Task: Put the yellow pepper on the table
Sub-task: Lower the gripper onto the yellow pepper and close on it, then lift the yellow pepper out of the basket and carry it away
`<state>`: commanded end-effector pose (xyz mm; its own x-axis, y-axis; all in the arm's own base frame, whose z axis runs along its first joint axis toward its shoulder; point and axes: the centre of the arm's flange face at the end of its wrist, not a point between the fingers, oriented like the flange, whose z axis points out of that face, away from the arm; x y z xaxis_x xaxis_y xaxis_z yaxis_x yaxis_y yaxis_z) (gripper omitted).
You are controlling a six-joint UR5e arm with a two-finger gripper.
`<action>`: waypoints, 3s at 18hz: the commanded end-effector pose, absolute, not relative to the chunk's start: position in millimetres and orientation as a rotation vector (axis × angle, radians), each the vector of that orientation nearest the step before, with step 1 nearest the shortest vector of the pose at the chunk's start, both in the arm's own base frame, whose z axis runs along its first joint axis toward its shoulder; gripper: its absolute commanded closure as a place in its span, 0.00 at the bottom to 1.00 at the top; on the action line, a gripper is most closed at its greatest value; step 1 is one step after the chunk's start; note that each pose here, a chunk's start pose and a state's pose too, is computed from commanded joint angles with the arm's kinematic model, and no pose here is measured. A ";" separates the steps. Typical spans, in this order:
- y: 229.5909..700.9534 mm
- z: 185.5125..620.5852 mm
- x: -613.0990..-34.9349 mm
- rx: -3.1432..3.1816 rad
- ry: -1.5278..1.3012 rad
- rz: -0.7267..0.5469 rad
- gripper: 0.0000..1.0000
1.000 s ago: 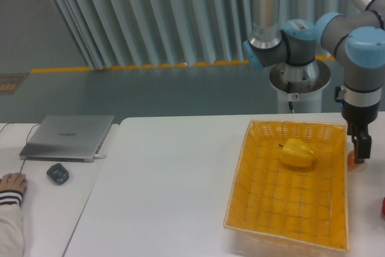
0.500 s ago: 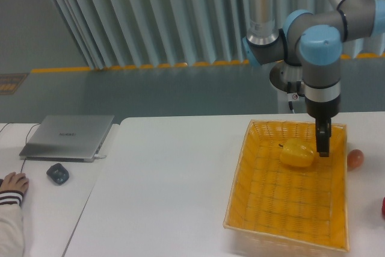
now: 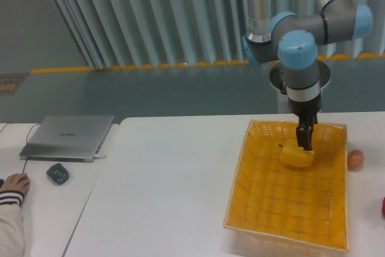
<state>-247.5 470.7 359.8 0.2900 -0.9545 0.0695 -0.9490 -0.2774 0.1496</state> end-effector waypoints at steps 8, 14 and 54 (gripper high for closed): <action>469.4 330.5 -226.6 2.371 -1.796 -0.056 0.00; 468.6 314.1 -221.2 2.334 -1.791 -0.070 0.00; 446.4 422.8 -345.4 2.751 -1.476 -0.343 0.52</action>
